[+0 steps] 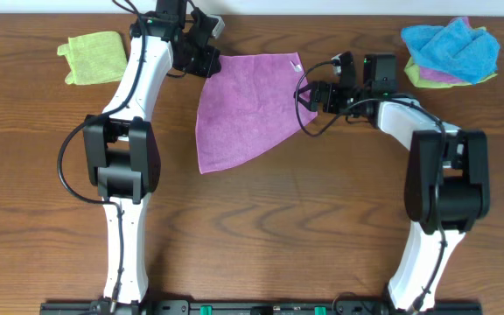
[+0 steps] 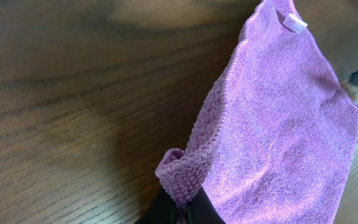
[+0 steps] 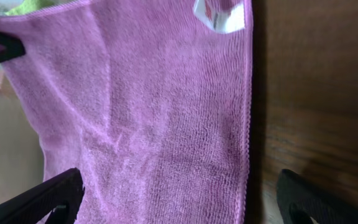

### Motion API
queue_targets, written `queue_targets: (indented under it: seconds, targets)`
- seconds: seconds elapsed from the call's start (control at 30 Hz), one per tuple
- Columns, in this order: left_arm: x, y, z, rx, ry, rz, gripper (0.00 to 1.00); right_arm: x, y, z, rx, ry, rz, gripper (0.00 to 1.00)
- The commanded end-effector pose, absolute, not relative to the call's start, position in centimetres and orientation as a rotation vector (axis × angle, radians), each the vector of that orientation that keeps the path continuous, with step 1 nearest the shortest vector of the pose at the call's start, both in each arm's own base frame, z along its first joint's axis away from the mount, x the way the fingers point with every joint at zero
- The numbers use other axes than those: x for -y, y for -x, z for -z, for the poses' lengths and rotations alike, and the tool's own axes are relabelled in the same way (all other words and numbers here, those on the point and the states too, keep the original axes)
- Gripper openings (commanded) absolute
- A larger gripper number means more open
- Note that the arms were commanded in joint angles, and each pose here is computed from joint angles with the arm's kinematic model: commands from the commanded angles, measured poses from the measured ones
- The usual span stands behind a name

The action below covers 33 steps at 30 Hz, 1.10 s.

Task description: Fold the cloth

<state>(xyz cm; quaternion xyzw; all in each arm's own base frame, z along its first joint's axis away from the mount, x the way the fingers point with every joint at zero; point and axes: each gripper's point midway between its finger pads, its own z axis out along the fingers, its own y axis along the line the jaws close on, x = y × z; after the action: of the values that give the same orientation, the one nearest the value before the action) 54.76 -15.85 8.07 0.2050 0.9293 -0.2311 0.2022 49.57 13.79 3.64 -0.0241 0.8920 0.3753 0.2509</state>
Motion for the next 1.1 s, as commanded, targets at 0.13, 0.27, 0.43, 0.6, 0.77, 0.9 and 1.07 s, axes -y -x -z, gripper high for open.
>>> queue_targets:
  seconds: [0.13, 0.27, 0.43, 0.6, 0.77, 0.9, 1.07]
  targets:
    - [15.8, -55.0, -8.0, -2.598, -0.556, 0.65, 0.06, -14.3, -49.6, -2.2, -2.434, -0.033, -1.154, 0.99]
    - [15.8, -55.0, -8.0, -2.598, -0.556, 0.65, 0.06, -14.9, -49.1, -1.5, -2.448, -0.034, -1.199, 0.99]
    - [15.8, -55.0, -8.0, -2.598, -0.555, 0.65, 0.06, -17.0, -47.5, -0.5, -2.482, -0.017, -1.32, 0.99]
    - [15.8, -55.0, -8.0, -2.598, -0.556, 0.65, 0.06, -19.2, -45.8, -0.3, -2.518, 0.024, -1.405, 0.99]
    - [15.8, -55.0, -8.0, -2.598, -0.556, 0.649, 0.06, -21.4, -44.1, -1.8, -2.486, 0.105, -1.569, 0.99]
    - [15.8, -55.0, -8.0, -2.598, -0.556, 0.649, 0.06, -22.1, -43.3, -2.7, -2.469, 0.114, -1.68, 0.99]
    - [15.8, -55.1, -8.0, -2.598, -0.555, 0.643, 0.06, -22.7, -42.1, -4.5, -2.423, 0.124, -1.862, 0.99]
